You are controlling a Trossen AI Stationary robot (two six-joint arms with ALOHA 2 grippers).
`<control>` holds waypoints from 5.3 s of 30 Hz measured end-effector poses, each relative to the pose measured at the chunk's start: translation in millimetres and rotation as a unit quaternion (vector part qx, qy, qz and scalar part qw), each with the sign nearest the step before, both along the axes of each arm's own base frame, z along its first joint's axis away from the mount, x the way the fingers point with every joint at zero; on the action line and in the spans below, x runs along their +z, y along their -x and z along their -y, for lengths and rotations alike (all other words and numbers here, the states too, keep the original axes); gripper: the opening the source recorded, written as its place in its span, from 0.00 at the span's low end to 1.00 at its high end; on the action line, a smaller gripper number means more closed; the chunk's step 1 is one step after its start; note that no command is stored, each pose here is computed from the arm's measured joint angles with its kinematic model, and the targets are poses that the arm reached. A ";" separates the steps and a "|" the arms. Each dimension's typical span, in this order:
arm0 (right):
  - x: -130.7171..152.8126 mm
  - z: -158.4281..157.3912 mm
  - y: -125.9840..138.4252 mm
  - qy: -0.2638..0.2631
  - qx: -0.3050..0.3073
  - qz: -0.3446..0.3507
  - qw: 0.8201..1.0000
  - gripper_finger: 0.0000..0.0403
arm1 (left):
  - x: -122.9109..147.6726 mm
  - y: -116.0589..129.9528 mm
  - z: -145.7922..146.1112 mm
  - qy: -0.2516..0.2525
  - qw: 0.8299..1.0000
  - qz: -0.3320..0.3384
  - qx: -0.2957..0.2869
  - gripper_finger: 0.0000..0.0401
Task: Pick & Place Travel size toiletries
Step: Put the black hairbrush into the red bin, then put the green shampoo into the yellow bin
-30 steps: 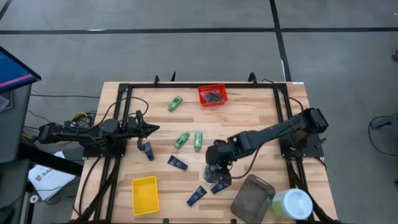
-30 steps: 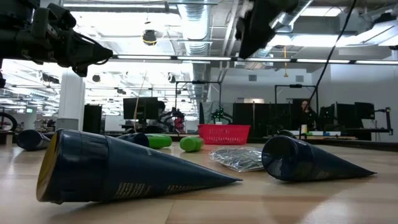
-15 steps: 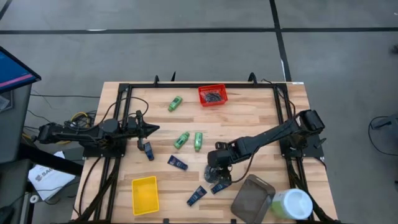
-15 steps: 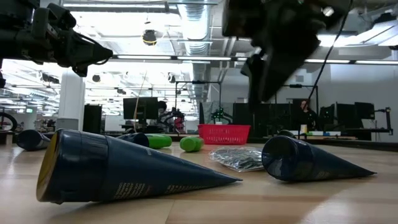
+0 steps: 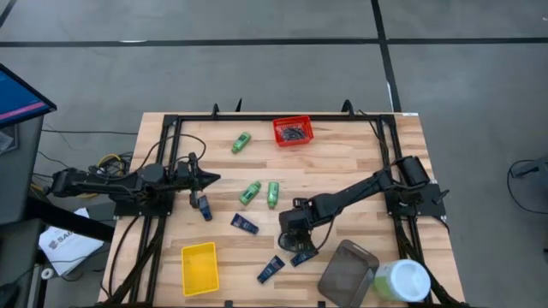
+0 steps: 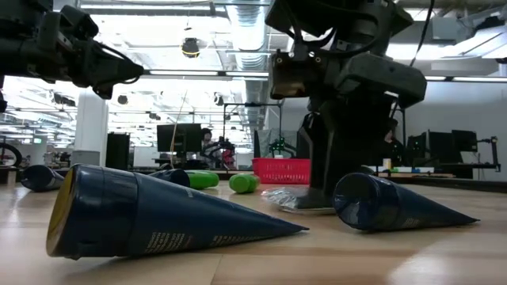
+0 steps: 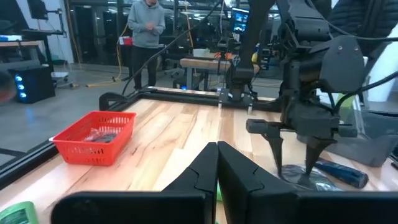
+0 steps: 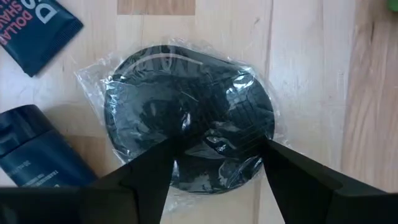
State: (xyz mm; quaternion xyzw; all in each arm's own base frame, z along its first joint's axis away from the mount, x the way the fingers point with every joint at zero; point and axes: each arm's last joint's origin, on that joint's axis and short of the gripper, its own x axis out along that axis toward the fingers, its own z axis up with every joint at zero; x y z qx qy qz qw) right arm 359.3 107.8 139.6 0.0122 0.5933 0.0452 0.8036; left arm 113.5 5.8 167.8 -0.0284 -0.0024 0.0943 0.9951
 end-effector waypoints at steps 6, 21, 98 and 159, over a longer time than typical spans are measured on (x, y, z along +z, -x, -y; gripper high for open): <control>-0.2 0.3 0.4 0.002 0.002 -0.002 1.000 0.42 | 0.1 0.0 0.0 0.000 1.000 0.000 0.000 0.01; 0.8 6.2 -1.0 -0.003 -0.004 0.000 1.000 0.02 | 1.5 0.0 0.0 0.002 1.000 0.008 0.001 0.01; 76.2 327.0 -11.2 0.069 -0.474 -0.003 0.878 0.27 | 6.3 0.2 0.0 0.000 0.999 0.033 0.001 0.02; 345.8 51.3 465.8 0.080 -0.196 0.629 0.748 0.31 | -24.4 -167.3 -2.8 0.182 0.889 -0.399 0.130 0.66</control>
